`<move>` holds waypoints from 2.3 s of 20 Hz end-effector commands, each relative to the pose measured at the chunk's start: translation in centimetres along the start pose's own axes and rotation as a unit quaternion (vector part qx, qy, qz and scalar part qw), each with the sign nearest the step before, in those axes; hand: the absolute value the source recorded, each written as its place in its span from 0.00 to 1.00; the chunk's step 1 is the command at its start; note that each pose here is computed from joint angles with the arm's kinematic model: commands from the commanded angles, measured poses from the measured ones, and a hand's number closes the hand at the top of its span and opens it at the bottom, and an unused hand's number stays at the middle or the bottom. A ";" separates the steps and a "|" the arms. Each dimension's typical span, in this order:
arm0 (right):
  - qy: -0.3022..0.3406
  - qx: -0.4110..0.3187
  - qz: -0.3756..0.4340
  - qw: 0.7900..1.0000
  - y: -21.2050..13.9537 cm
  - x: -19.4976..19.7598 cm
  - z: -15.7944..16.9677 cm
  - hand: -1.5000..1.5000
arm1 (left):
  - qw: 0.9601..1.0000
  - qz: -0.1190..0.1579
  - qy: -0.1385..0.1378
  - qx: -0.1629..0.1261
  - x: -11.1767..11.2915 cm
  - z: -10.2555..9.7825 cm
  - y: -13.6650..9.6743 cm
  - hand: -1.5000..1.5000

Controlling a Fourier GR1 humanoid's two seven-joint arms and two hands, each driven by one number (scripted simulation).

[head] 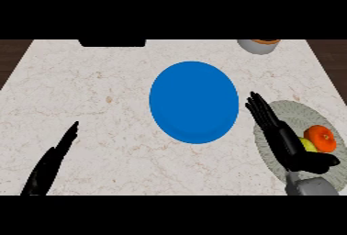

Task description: Pick the squash from the placemat and place it in the plate

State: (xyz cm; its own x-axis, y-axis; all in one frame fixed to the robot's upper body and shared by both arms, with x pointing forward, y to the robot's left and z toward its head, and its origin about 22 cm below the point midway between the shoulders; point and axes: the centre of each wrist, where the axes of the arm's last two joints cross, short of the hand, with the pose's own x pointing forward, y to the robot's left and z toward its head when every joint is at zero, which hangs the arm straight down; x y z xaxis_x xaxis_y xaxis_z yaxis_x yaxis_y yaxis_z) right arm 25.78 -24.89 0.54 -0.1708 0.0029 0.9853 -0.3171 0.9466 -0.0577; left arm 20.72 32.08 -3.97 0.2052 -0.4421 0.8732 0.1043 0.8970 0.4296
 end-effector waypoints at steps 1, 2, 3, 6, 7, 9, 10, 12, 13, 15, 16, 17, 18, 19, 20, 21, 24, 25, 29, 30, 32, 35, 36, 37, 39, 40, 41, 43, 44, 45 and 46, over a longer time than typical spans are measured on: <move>-0.011 -0.002 -0.006 1.000 -2.8 3.1 -0.8 0.00 | 0.999 0.017 -0.026 0.008 2.5 -2.6 -0.6 0.50; 0.007 0.008 -0.007 1.000 -2.8 3.6 -0.4 0.00 | 0.998 0.028 -0.055 0.031 3.0 -2.9 -1.1 0.50; 0.007 0.017 -0.029 0.999 -4.2 4.3 -1.2 0.00 | 0.996 0.044 -0.072 0.028 5.9 -4.6 -0.8 0.50; 0.005 0.034 -0.060 0.998 -7.2 8.3 -2.9 0.00 | 0.986 0.066 -0.132 0.073 11.3 -6.8 -0.3 0.50; -0.040 0.115 0.259 0.958 -7.3 12.6 -3.4 0.00 | 0.994 0.053 -0.089 0.039 7.0 -5.0 -0.5 0.50; 0.000 0.130 0.364 0.922 -8.8 12.4 -2.1 1.00 | 0.991 0.079 -0.095 0.045 8.0 -5.4 -0.6 0.50; 0.023 0.099 0.309 0.946 -8.7 7.1 0.8 1.00 | 0.988 0.097 -0.106 0.053 9.8 -6.4 -0.4 0.50; 0.062 0.014 0.175 0.983 -9.9 1.3 3.4 0.00 | 0.989 0.089 -0.113 0.042 12.1 -6.9 -1.7 0.50; 0.059 0.040 0.166 0.984 -10.4 1.1 6.2 0.00 | 0.989 0.082 -0.109 0.053 11.4 -7.0 -0.5 0.50; 0.035 0.063 0.211 0.975 -10.6 -0.5 7.6 0.00 | 0.988 0.092 -0.113 0.047 13.8 -7.0 0.4 0.50; 0.026 0.070 0.239 0.968 -11.3 -1.4 9.0 0.00 | 0.989 0.092 -0.107 0.044 11.9 -6.8 -0.9 0.50; 0.018 0.061 0.260 0.964 -13.8 0.5 8.5 0.00 | 0.988 0.091 -0.112 0.049 9.8 -6.7 -1.1 0.50; 0.005 0.056 0.289 0.956 -14.3 1.8 8.8 0.00 | 0.989 0.095 -0.101 0.043 10.6 -7.1 -1.7 0.50; -0.003 0.045 0.317 0.947 -13.8 0.6 8.5 0.00 | 0.988 0.091 -0.108 0.054 11.8 -7.4 -1.6 0.50; -0.019 0.022 0.329 0.944 -16.0 2.2 7.6 0.00 | 0.989 0.089 -0.109 0.051 11.6 -7.7 -0.6 0.50; -0.028 0.028 0.330 0.943 -16.0 3.0 7.0 0.00 | 0.990 0.086 -0.105 0.042 11.7 -7.0 -1.4 0.50; -0.057 0.001 0.344 0.937 -18.5 7.2 7.5 0.00 | 0.990 0.093 -0.105 0.036 14.1 -7.7 -1.5 0.50; -0.050 0.015 0.368 0.928 -18.2 9.6 7.5 0.00 | 0.991 0.085 -0.100 0.039 10.9 -7.1 -1.0 0.50; 0.057 0.058 0.455 0.887 -19.4 12.7 7.0 0.00 | 0.990 0.084 -0.108 0.045 12.7 -7.7 -1.5 0.50; 0.094 0.065 0.473 0.874 -20.9 14.2 7.6 0.00 | 0.989 0.097 -0.105 0.044 11.9 -6.9 -1.4 0.50; 0.134 0.081 0.489 0.858 -20.9 15.7 6.3 0.00 | 0.990 0.086 -0.109 0.037 11.2 -7.2 -0.9 0.50; 0.162 0.099 0.494 0.849 -19.9 15.5 5.7 0.00 | 0.990 0.085 -0.106 0.042 11.8 -8.0 -1.6 0.50; 0.175 0.100 0.495 0.845 -20.6 15.5 5.5 0.00 | 0.989 0.088 -0.108 0.046 12.6 -7.6 -2.1 0.50; 0.191 0.105 0.511 0.832 -20.7 16.2 4.8 0.00 | 0.990 0.085 -0.110 0.036 12.2 -7.5 -2.3 0.50; 0.212 0.120 0.512 0.824 -20.3 15.6 5.0 0.00 | 0.990 0.084 -0.107 0.044 11.1 -7.5 0.9 0.50; 0.213 0.116 0.507 0.827 -20.5 15.5 4.7 0.00 | 0.989 0.090 -0.107 0.040 11.6 -7.1 -2.3 0.50; 0.222 0.124 0.499 0.829 -21.2 13.8 4.9 0.00 | 0.989 0.085 -0.116 0.039 12.1 -8.2 -1.5 0.50; 0.223 0.126 0.497 0.829 -21.5 14.0 5.8 0.00 | 0.989 0.090 -0.112 0.044 13.4 -9.1 -1.5 0.50; 0.221 0.126 0.498 0.829 -20.0 13.9 3.8 0.00 | 0.989 0.084 -0.117 0.038 12.2 -7.4 -0.9 0.50; 0.229 0.134 0.500 0.824 -21.2 12.2 4.5 0.00 | 0.990 0.086 -0.110 0.033 12.2 -8.1 -2.7 0.50; 0.235 0.132 0.492 0.828 -21.4 12.1 4.3 0.00 | 0.990 0.083 -0.110 0.041 11.7 -7.6 -2.3 0.50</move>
State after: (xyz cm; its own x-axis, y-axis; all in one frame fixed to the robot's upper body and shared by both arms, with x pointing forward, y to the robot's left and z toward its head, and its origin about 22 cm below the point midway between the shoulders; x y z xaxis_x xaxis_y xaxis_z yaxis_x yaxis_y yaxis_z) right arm 25.65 -46.33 14.37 -0.1271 0.9103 0.3939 -0.4101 0.3133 -0.8565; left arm 30.60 25.34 3.97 -0.0062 -0.2795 0.9601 0.0078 0.9601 0.2795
